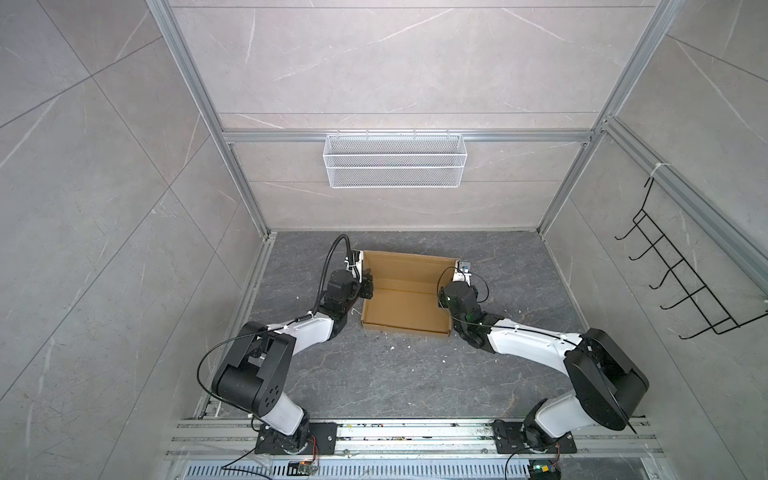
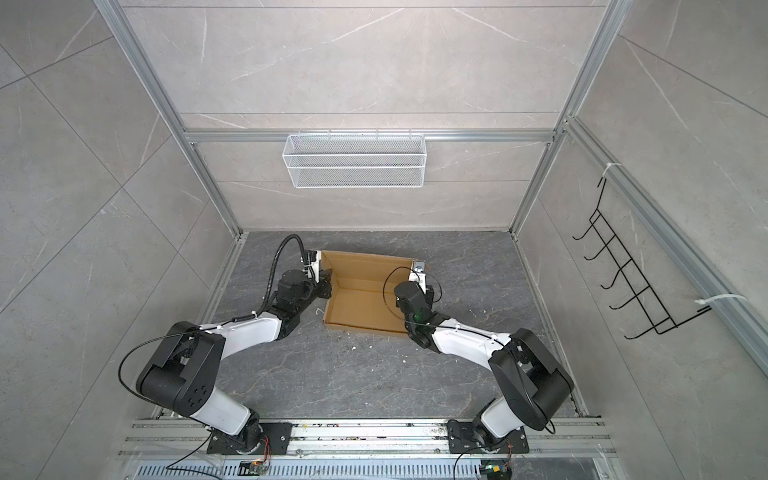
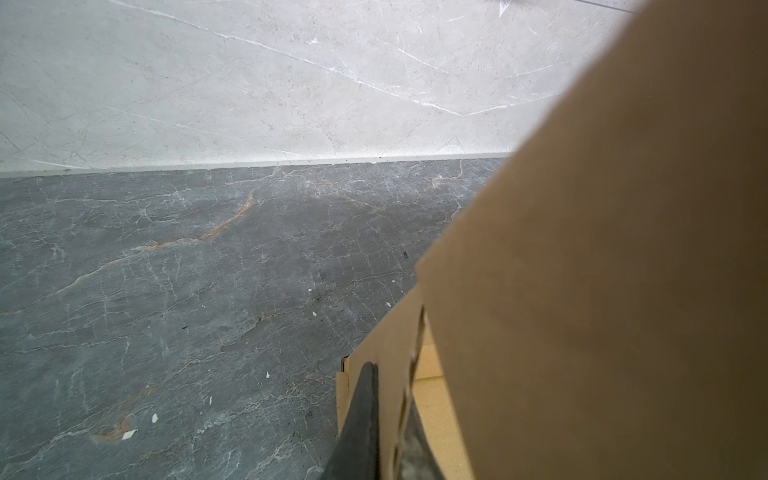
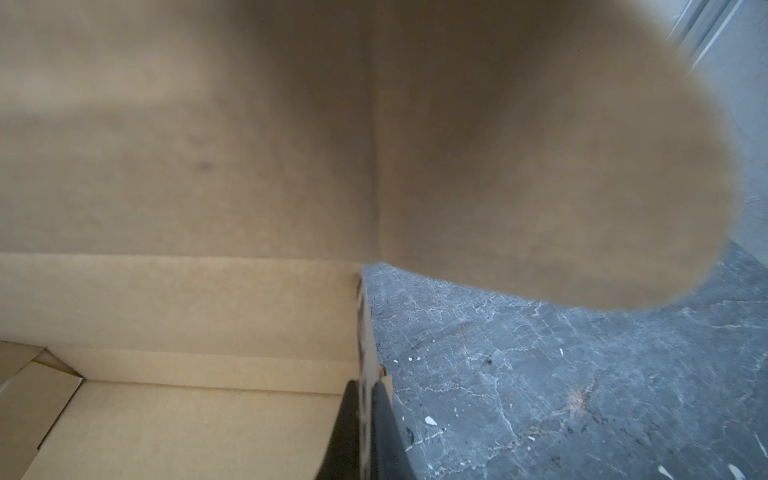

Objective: Fold the paper box

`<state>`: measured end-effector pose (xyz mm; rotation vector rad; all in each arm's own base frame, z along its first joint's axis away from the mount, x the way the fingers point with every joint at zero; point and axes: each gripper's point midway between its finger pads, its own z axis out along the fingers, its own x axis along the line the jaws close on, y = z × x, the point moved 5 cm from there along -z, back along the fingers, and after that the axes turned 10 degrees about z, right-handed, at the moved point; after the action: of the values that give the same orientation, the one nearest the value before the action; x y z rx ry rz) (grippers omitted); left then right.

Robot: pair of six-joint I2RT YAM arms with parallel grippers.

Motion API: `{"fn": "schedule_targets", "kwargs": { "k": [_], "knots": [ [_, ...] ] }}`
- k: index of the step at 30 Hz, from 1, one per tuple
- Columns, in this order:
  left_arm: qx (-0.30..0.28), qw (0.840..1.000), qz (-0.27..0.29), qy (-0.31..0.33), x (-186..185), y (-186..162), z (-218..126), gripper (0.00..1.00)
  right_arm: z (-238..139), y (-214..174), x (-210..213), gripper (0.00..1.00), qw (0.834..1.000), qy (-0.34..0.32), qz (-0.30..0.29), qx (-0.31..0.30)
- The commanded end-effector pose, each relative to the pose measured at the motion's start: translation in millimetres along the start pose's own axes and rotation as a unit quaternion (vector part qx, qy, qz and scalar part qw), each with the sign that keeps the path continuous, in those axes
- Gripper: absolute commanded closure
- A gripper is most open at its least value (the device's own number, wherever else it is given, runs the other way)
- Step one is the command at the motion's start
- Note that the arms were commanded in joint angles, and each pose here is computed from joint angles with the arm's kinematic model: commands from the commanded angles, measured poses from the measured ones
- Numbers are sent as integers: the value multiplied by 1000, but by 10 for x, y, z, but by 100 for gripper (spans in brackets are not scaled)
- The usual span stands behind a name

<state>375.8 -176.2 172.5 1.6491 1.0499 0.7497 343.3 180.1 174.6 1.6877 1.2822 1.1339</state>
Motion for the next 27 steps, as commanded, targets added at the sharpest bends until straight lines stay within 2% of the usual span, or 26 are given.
{"fn": "schedule_targets", "kwargs": {
  "k": [1,27],
  "knots": [
    [88,994,-7,-70,-299,-474,-36,100,-33,-474,82,99,996,40,-28,77],
    [110,991,12,-72,-411,-808,-151,100,-133,-785,-48,99,994,32,-50,96]
  ]
}}
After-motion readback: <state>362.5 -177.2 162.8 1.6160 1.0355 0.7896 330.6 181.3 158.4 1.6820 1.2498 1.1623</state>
